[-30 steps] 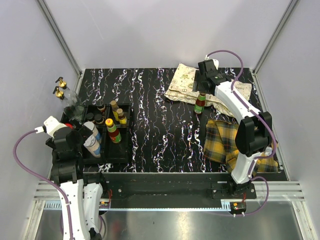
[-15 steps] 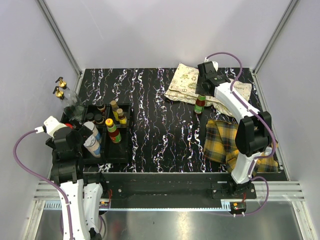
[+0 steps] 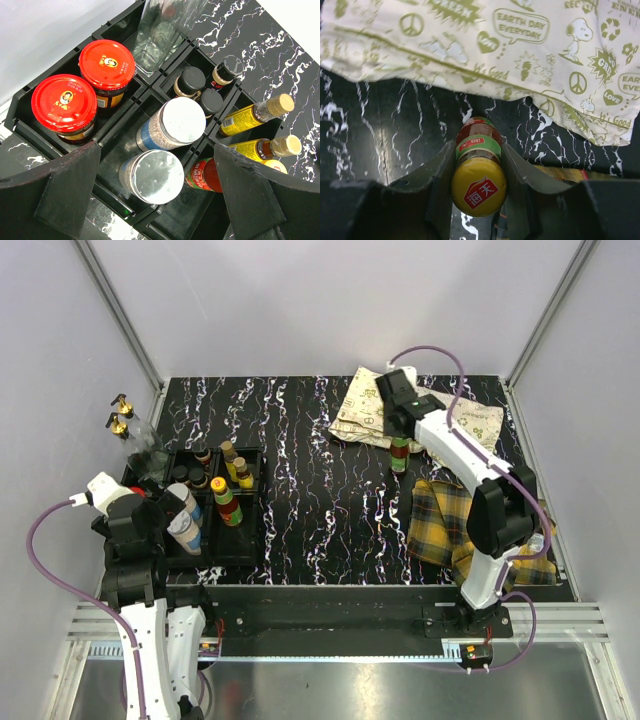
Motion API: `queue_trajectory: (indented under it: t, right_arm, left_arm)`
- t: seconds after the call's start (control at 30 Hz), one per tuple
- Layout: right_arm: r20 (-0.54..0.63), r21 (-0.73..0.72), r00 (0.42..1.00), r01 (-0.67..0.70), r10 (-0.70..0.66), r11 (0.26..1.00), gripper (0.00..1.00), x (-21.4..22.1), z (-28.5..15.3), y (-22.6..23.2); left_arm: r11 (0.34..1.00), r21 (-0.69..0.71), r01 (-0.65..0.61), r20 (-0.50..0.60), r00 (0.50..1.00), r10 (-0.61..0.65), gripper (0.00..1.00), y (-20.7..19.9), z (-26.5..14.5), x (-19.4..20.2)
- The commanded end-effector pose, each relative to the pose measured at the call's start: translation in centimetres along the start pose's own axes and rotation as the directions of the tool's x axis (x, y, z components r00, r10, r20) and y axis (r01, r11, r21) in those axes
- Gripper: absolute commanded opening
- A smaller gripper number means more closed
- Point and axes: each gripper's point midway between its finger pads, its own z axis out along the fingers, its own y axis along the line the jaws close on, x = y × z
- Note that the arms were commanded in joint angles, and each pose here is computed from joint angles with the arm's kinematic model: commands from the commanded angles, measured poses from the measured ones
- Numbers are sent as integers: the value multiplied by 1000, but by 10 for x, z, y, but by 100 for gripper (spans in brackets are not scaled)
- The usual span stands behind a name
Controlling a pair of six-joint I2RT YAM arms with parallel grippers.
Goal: Organize the condiment bottles
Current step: Pick up the bottle from the center of the board, then place the bottle in the storage box.
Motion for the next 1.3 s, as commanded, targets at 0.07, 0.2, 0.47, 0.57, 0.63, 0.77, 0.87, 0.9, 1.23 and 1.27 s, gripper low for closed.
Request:
queue_trajectory:
  t: [0.07,0.2,0.47,0.57,0.63,0.77,0.87,0.9,1.23,1.27]
  right_arm:
    - [322,-128,941,155,-107,980,0,-73,-122,63]
    - [375,-274,923,193,-80,942,0,-78,-170,97]
    - [433,-552,899,321,-64,770,0,-60,-262,160]
    - [444,-612,893,364,-76,702,0,-47,-288,181]
    - [457,-642,885,396,-88,657,0,-37,-307,195]
    - [475,-685,871,456,-126,569,0,-14,-331,227]
    - [484,-697,861,486,-154,528,0,1,-341,248]
    - [485,-701,860,490,-157,518,0,5,-344,253]
    - [496,-719,839,541,-224,436,0,45,-353,315]
    - [499,-722,839,542,-218,430,0,44,-356,319]
  left_arm:
    - [998,60,11,79,997,-16,99,-13,-9,-25]
    - [998,62,9,77,997,-14,99,-13,-10,-24]
    - [998,60,11,71,997,-16,99,-12,-9,-23]
    - [998,61,8,64,998,-12,99,-13,-9,-22]
    - [998,66,9,61,998,-13,99,-14,-9,-22]
    - [998,66,8,57,998,-12,99,-14,-9,-22]
    - [998,67,3,50,999,-6,99,-15,-8,-21]
    - [998,67,1,47,999,-4,99,-15,-8,-20]
    - [998,60,-8,38,999,6,99,-13,-7,-16]
    - [998,60,-8,38,999,6,99,-12,-7,-16]
